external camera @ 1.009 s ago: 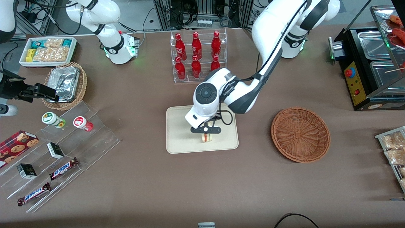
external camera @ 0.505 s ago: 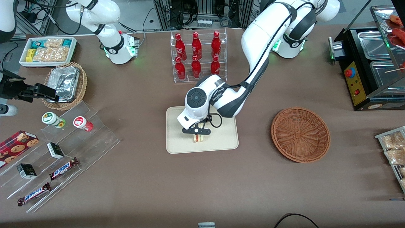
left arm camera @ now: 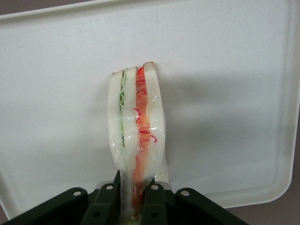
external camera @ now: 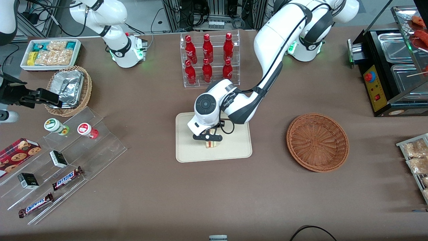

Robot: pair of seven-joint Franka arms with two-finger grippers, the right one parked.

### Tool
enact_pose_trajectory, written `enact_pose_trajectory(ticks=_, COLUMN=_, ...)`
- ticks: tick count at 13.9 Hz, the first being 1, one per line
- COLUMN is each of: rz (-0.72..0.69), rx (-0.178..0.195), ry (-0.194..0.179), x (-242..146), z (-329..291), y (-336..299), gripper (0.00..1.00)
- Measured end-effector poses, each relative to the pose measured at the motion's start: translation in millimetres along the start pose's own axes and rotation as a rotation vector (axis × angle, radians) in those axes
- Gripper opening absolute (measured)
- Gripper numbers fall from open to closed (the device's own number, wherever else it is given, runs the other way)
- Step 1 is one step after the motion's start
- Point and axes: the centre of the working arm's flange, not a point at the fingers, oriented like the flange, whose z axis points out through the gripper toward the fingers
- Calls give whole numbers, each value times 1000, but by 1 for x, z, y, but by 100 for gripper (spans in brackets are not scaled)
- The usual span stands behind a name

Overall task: Place sandwich from basket to tray
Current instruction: 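Lower the sandwich onto the tray and open the left gripper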

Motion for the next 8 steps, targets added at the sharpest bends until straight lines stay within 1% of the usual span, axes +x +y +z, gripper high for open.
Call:
enact_pose_trajectory(ticks=1, rz=0, rx=0, ry=1, x=0, z=0, y=0, gripper=30)
enact_pose_trajectory(ticks=2, rz=0, rx=-2, ry=2, x=1, z=-2, y=0, gripper=43)
enact_pose_trajectory(ticks=3, rz=-1, rx=5, ry=-3, x=1, z=-5, y=-1, gripper=52)
enact_pose_trajectory(ticks=4, rz=-4, rx=15, ry=-11, x=1, z=-12, y=-3, gripper=63)
enact_pose_trajectory(ticks=5, rz=-8, rx=15, ry=-4, x=3, z=-25, y=-4, gripper=72)
enact_pose_trajectory(ticks=6, rz=-18, rx=4, ry=19, x=6, z=-50, y=-8, gripper=83)
enact_pose_trajectory(ticks=8, rz=-62, rx=-10, ry=63, x=12, z=-130, y=-34, gripper=100)
